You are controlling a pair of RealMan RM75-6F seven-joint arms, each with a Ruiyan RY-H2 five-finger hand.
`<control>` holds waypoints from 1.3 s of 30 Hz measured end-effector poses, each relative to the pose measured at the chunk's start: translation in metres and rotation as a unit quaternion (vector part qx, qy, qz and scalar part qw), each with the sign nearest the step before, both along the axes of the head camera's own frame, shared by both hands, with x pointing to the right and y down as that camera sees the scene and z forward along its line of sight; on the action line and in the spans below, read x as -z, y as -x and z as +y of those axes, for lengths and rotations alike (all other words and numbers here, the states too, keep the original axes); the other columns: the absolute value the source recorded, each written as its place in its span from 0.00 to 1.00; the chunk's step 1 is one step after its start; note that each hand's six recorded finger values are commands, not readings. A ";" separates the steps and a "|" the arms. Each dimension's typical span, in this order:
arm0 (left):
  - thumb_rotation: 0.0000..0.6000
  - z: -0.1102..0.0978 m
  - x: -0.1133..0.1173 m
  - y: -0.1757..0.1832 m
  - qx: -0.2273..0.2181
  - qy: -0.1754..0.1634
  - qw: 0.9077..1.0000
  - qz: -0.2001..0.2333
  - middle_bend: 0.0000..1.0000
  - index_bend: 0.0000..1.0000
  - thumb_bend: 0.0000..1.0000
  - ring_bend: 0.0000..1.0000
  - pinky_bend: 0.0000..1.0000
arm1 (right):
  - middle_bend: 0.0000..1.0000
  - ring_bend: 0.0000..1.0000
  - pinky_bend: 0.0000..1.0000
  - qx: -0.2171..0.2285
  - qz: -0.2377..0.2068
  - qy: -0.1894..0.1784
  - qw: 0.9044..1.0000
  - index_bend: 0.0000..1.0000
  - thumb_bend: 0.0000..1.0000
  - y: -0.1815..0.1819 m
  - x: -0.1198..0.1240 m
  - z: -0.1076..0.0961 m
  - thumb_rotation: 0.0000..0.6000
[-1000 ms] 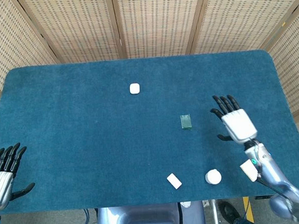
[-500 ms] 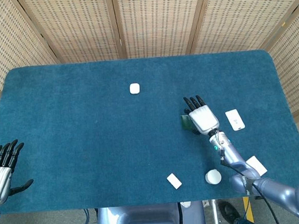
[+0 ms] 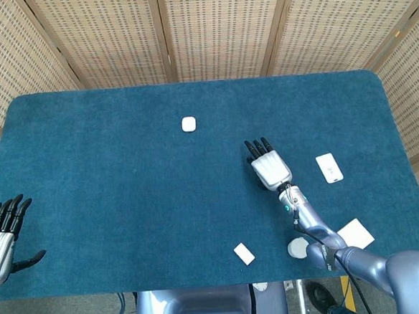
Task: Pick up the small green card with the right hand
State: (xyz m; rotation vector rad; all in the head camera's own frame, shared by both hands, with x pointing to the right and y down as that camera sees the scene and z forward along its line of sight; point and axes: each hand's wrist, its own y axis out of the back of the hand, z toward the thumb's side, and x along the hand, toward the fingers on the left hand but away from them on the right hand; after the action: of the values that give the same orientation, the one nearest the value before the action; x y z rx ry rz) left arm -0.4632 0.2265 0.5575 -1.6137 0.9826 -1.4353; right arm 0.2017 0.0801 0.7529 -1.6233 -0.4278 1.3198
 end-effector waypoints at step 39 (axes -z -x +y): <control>1.00 -0.001 -0.003 0.000 0.002 0.005 1.000 -0.003 0.00 0.00 0.00 0.00 0.00 | 0.00 0.00 0.00 -0.037 -0.038 -0.073 0.996 0.34 0.26 -0.011 0.018 -0.020 1.00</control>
State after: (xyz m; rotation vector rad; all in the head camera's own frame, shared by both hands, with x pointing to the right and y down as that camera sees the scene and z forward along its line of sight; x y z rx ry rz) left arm -0.4628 0.2251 0.5607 -1.6155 0.9776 -1.4499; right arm 0.2126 0.0599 0.7353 -1.5504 -0.6217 1.2541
